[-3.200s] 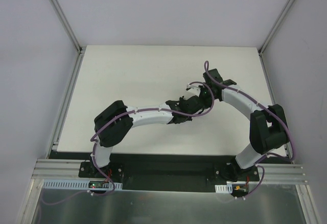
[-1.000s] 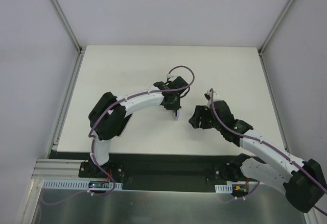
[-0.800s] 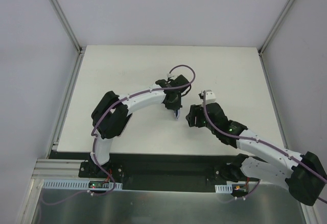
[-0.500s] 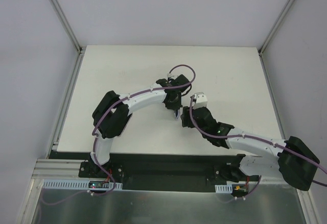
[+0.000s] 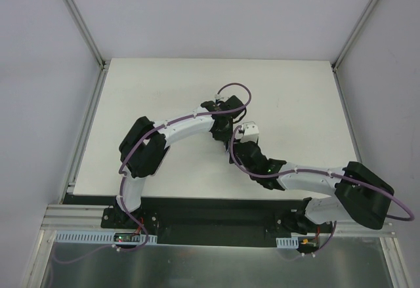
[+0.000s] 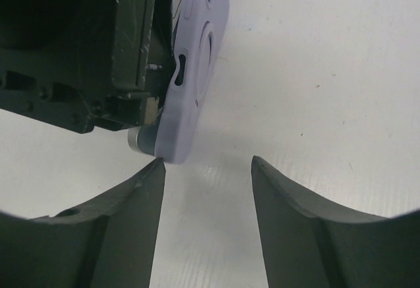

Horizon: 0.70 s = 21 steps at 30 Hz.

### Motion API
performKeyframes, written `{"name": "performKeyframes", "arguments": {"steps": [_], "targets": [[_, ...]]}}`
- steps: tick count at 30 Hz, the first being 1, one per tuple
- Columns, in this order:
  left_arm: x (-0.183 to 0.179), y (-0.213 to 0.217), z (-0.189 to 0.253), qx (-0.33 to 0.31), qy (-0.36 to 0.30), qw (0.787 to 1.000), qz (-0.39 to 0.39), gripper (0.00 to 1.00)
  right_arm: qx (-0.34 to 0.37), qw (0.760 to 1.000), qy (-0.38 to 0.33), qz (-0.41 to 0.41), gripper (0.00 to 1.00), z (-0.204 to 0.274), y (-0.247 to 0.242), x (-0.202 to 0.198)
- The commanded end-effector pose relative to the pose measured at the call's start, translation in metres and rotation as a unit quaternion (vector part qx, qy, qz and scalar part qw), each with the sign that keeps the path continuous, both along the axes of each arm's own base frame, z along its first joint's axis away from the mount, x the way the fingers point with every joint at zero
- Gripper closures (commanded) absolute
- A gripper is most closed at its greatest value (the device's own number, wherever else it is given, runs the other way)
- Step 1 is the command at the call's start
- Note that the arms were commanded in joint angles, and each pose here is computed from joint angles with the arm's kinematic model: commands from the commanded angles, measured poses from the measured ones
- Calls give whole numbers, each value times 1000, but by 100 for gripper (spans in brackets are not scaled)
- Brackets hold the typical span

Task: Take the phone out of the phone case
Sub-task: Remove the phone case from the phone.

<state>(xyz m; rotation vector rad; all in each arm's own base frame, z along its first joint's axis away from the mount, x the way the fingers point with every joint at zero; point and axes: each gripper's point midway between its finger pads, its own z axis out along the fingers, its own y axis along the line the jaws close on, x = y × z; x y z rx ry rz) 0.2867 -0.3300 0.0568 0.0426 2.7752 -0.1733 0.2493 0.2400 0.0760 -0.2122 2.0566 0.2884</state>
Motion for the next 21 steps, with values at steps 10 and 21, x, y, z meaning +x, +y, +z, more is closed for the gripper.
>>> {"name": "performKeyframes", "arguments": {"steps": [10,21], "targets": [[-62,58,-53,129,137,982,-16,100,42,997,-36,-52,47,13,10,19],[-63,60,-54,130,140,981,-14,100,79,996,-41,-33,41,29,18,15]]}}
